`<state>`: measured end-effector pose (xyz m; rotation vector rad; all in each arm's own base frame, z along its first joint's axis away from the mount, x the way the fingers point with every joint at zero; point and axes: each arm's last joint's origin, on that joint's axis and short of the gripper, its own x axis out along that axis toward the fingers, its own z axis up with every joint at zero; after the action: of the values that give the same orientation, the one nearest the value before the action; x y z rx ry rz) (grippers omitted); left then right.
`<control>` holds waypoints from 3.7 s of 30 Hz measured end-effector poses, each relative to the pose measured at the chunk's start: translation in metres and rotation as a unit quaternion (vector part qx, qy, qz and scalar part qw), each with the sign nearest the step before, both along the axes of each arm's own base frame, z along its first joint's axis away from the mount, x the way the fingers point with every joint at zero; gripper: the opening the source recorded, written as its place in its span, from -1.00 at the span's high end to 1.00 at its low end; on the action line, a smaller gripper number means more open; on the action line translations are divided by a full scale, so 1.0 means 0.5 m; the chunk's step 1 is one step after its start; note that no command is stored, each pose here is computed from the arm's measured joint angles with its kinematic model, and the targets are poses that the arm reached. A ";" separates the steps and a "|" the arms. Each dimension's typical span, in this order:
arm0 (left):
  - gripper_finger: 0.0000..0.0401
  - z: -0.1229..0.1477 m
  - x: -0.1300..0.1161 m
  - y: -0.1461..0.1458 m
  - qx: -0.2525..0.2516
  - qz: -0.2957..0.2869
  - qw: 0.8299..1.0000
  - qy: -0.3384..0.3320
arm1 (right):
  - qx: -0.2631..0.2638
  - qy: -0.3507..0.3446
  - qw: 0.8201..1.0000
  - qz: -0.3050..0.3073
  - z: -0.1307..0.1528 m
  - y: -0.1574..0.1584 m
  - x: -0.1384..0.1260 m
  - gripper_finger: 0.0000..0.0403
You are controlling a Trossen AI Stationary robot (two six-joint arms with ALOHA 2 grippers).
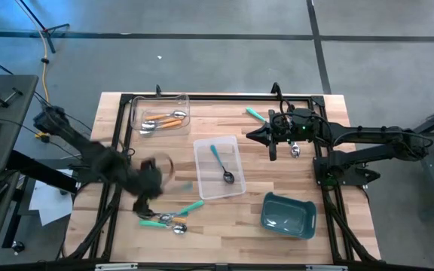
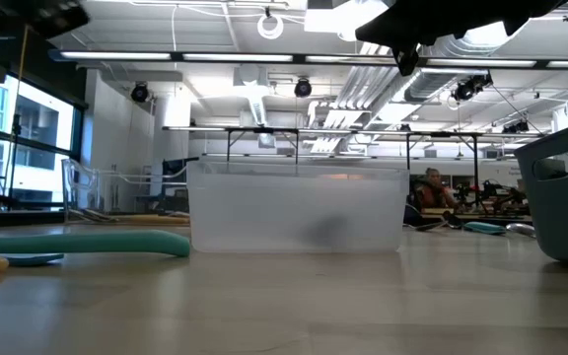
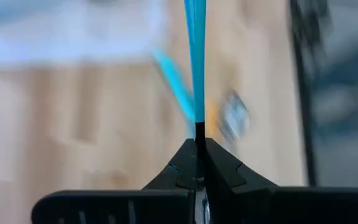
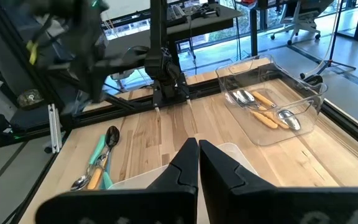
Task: Sort silverware by color (type)
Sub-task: Put the blue spoon into the white transparent bin
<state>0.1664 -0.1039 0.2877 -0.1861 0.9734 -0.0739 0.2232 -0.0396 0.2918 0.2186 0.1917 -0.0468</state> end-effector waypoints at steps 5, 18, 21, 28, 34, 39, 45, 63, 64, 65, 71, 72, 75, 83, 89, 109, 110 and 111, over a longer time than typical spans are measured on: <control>1.00 0.057 -0.018 0.088 0.065 0.118 0.982 -0.130 | 0.012 -0.001 1.000 -0.002 0.000 0.000 0.000 1.00; 1.00 0.089 -0.031 0.194 0.106 0.184 0.904 -0.372 | 0.022 -0.008 1.000 -0.004 0.003 0.000 0.001 1.00; 1.00 0.049 -0.020 0.201 0.071 0.179 0.884 -0.426 | 0.024 -0.008 1.000 -0.005 0.003 0.000 0.001 1.00; 1.00 -0.038 0.002 0.210 -0.012 0.171 0.839 -0.517 | 0.037 -0.019 0.999 -0.004 0.007 0.000 0.001 1.00; 1.00 -0.056 0.011 0.210 0.004 0.166 0.838 -0.520 | 0.048 -0.025 0.999 -0.004 0.009 0.001 0.002 1.00; 1.00 -0.053 0.011 0.215 0.011 0.174 0.833 -0.526 | 0.047 -0.026 0.999 -0.003 0.009 0.001 0.002 1.00; 1.00 -0.053 0.011 0.219 0.014 0.179 0.831 -0.526 | 0.044 -0.027 0.999 -0.002 0.010 0.001 0.002 1.00; 1.00 -0.052 0.011 0.219 0.008 0.182 0.830 -0.527 | 0.034 -0.027 0.999 0.000 0.010 0.001 0.002 1.00; 1.00 -0.052 0.011 0.219 0.006 0.183 0.830 -0.527 | 0.034 -0.027 0.999 -0.001 0.010 0.001 0.002 1.00; 1.00 -0.052 0.011 0.219 0.006 0.183 0.830 -0.527 | 0.034 -0.027 0.999 -0.001 0.010 0.001 0.002 1.00; 1.00 -0.052 0.011 0.219 0.005 0.183 0.830 -0.527 | 0.034 -0.028 0.999 -0.001 0.010 0.001 0.002 1.00; 1.00 -0.052 0.011 0.219 0.005 0.184 0.830 -0.527 | 0.034 -0.028 0.999 -0.001 0.010 0.001 0.002 1.00; 1.00 -0.052 0.011 0.219 0.005 0.183 0.830 -0.527 | 0.033 -0.030 0.999 -0.001 0.011 0.001 0.002 1.00; 1.00 -0.053 0.011 0.219 -0.006 0.188 0.829 -0.526 | 0.030 -0.045 0.999 0.000 0.017 0.000 0.003 1.00; 1.00 -0.053 0.011 0.219 -0.001 0.186 0.830 -0.525 | 0.030 -0.045 0.999 0.000 0.017 0.001 0.003 1.00; 1.00 -0.054 0.012 0.220 0.021 0.181 0.833 -0.523 | 0.078 -0.066 0.994 -0.033 0.019 -0.004 0.013 1.00; 1.00 -0.056 0.014 0.220 0.023 0.184 0.833 -0.520 | 0.086 -0.074 0.993 -0.031 0.019 -0.005 0.018 1.00; 1.00 -0.057 0.015 0.220 0.023 0.185 0.835 -0.518 | 0.090 -0.083 0.992 -0.030 0.019 -0.006 0.024 1.00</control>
<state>0.1741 0.0061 0.2591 -0.2460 -0.1639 0.1961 0.2352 -0.0426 0.3013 0.4069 0.0232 -0.0704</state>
